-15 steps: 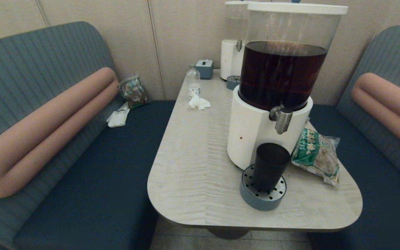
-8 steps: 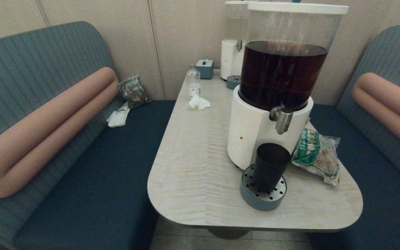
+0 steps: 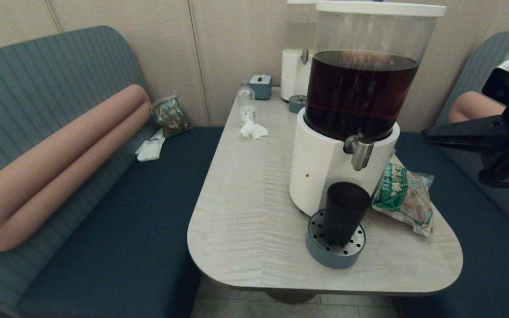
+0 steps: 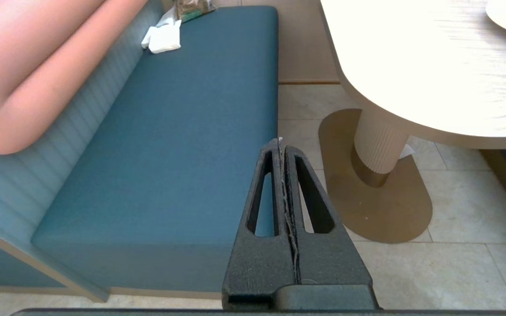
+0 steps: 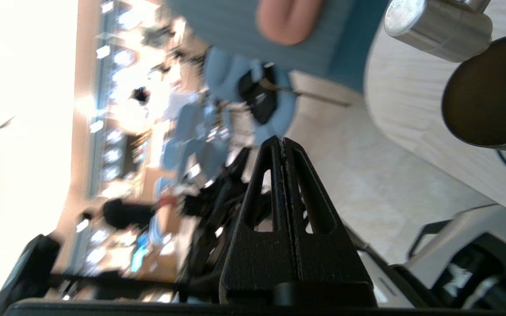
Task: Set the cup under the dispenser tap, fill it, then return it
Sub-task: Turn on the faucet
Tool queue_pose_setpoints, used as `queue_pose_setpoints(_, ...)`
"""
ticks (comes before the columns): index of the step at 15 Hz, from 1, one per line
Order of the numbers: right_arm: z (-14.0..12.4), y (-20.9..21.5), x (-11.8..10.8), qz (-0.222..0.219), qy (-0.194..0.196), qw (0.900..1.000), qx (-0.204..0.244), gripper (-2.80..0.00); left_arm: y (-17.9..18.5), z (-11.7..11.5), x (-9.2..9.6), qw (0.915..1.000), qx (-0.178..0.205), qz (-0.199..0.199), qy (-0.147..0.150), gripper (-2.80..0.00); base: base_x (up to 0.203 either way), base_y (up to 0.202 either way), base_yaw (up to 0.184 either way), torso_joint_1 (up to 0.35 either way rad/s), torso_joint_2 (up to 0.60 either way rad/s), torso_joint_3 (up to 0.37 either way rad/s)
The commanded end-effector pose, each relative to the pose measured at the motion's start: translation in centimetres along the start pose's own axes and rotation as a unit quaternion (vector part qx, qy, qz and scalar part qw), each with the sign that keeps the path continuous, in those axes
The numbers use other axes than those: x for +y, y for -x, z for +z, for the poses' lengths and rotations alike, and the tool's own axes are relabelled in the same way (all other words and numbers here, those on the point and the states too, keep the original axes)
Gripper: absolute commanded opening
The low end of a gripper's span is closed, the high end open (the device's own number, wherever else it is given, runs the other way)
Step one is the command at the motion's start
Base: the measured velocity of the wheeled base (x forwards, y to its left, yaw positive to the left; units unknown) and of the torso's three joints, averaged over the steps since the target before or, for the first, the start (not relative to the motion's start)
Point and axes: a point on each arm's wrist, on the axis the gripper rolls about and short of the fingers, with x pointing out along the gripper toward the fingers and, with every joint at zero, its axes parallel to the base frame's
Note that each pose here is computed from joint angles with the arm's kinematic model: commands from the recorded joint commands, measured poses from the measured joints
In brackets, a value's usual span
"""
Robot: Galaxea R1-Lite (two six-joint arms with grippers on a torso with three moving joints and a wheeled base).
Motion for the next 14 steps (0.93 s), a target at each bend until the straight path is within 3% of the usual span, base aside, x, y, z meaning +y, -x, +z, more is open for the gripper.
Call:
queue_pose_setpoints(1, 0.5, 0.2, -1.8, 0.020, -0.004, 1.000, 0.012, -2.80, 0.0, 0.0, 0.0, 1.0000, 0.002, 0.000, 0.000, -2.80, 0.000, 0.000, 0.000, 0.000, 0.00, 0.000)
queue_pose_setpoints(5, 0.2, -0.5, -4.2, 0.036, 0.077, 0.996, -0.013, -2.80, 0.0, 0.0, 0.0, 1.0000, 0.002, 0.000, 0.000, -2.80, 0.000, 0.000, 0.000, 0.000, 0.00, 0.000)
queue_pose_setpoints(8, -0.5, -2.0, -4.7, 0.016, 0.138, 0.987, -0.079, -2.80, 0.0, 0.0, 0.0, 1.0000, 0.002, 0.001, 0.000, -2.80, 0.000, 0.000, 0.000, 0.000, 0.00, 0.000)
queue_pose_setpoints(14, -0.9, -4.0, -4.0, -0.022, 0.161, 0.975, -0.153, -2.80, 0.0, 0.0, 0.0, 1.0000, 0.002, 0.000, 0.000, -2.80, 0.000, 0.000, 0.000, 0.000, 0.00, 0.000)
